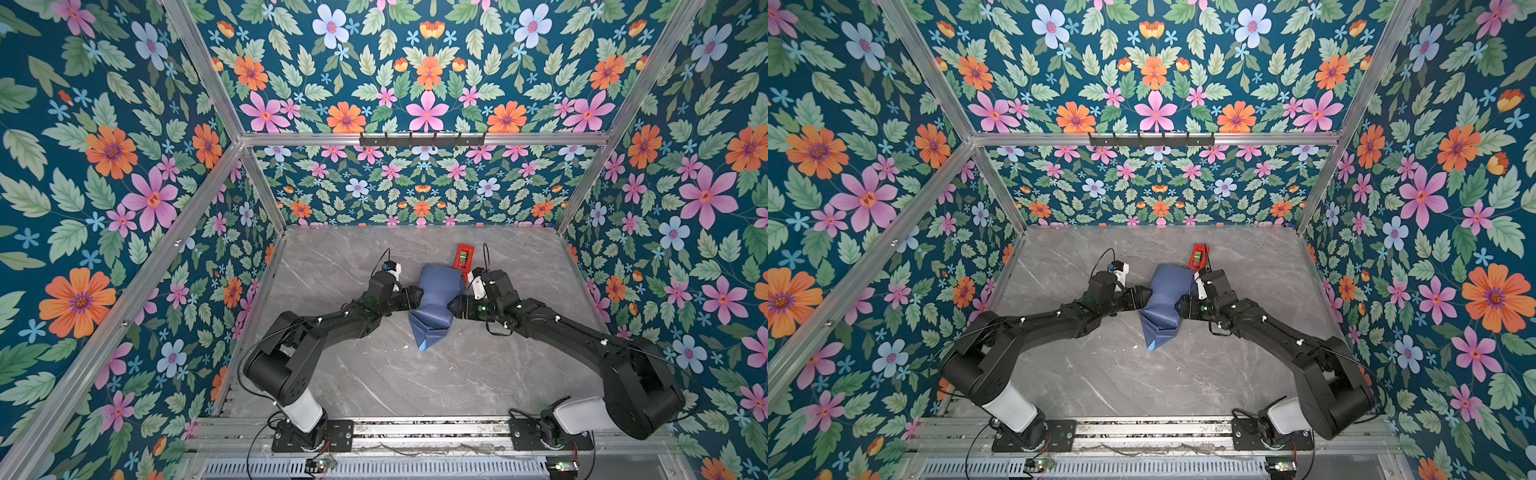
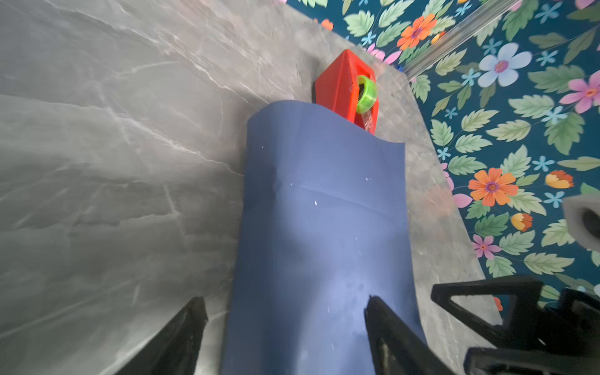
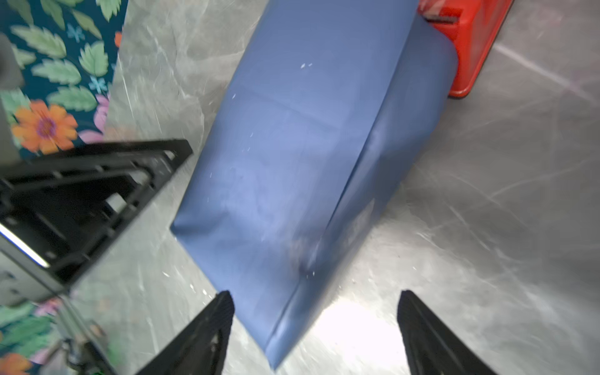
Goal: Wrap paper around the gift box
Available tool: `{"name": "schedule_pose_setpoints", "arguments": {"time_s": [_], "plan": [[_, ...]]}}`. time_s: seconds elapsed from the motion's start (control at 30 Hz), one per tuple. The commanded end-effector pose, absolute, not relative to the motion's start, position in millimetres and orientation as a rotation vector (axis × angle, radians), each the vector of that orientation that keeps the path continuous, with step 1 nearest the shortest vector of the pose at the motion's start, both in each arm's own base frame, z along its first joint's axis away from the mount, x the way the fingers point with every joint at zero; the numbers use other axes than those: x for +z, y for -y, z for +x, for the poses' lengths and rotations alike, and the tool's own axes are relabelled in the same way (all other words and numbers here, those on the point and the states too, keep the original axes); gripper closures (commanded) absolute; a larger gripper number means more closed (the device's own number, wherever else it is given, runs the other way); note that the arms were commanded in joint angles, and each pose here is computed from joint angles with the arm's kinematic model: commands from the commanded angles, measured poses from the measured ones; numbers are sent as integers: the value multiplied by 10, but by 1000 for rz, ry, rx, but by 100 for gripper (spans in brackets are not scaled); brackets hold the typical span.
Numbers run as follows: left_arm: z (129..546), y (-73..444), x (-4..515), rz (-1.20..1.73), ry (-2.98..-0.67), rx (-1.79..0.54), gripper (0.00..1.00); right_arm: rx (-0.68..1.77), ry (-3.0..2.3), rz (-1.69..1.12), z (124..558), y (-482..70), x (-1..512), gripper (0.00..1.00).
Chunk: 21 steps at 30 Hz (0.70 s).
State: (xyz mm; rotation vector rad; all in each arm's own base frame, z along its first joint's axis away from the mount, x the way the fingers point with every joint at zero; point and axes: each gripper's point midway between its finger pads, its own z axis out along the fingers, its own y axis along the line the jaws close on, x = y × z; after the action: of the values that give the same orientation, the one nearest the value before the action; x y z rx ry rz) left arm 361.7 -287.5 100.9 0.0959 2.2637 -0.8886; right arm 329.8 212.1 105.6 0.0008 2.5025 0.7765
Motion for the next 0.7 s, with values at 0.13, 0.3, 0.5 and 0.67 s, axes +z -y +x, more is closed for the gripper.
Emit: {"name": "schedule_pose_setpoints", "arguments": {"time_s": [0.13,0.3,0.5,0.67], "plan": [[3344,2944,938,148,-2288,-1029,29,1035,-2514,69,3510,-2403,1017,25],[3136,2763,946,85,-2277,-1043,31,1111,-2537,2,3633,-2588,960,28],[2952,2105,841,-170,-2238,-823,26,887,-2606,-105,3813,-2448,895,24],[2653,1930,902,-149,-2184,-766,40,676,-2590,-194,3748,-2204,1070,25]]}}
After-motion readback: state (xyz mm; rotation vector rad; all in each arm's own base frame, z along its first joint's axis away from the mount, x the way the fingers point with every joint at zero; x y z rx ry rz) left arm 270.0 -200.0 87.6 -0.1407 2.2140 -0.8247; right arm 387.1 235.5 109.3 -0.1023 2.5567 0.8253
